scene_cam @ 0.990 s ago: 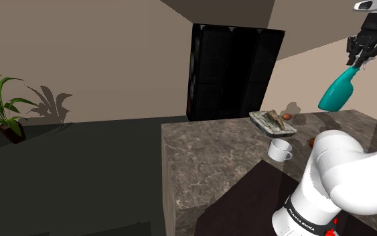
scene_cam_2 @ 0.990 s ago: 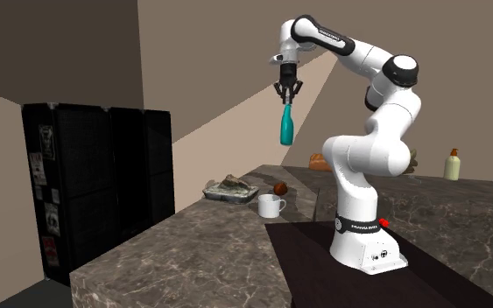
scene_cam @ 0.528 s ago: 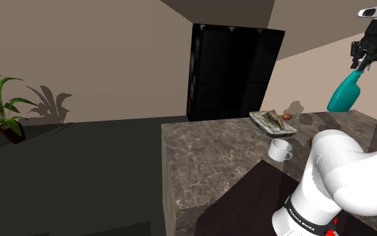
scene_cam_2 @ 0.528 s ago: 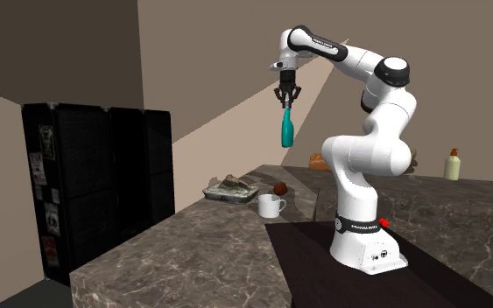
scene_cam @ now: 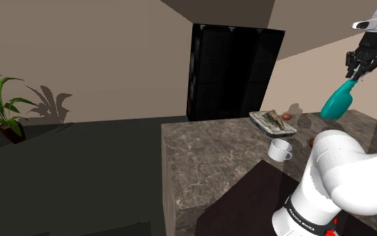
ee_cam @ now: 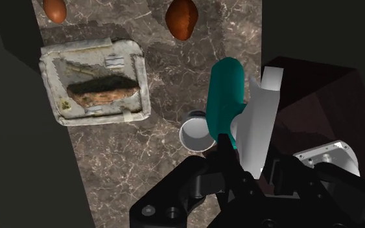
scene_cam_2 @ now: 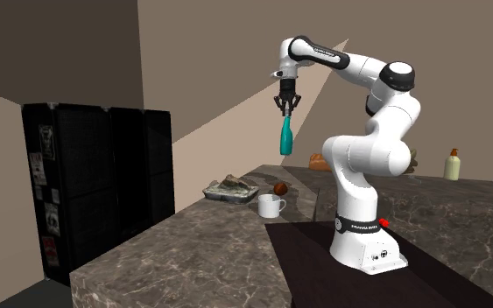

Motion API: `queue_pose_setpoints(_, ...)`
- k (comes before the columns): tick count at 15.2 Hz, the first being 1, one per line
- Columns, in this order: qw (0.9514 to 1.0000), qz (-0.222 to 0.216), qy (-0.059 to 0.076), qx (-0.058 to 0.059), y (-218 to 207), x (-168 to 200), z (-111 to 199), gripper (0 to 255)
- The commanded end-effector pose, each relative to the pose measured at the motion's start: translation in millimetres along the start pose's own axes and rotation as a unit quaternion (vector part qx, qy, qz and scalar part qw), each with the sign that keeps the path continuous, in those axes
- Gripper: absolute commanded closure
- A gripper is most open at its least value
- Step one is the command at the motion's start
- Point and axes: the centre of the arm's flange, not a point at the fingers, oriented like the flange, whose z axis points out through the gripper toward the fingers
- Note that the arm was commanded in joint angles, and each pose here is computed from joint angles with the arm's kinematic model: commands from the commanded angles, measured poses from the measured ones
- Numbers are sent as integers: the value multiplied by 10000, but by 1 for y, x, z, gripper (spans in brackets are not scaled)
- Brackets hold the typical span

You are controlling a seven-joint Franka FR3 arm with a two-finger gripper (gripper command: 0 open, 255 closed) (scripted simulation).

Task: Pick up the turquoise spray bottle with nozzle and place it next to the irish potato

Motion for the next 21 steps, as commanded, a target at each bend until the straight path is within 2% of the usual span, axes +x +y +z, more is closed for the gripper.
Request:
queue_pose_setpoints(1,10000,-1,-1,-3,0,-1,12,255)
queue_pose_setpoints(21,10000,-1,-1,-3,0,-1,118,255)
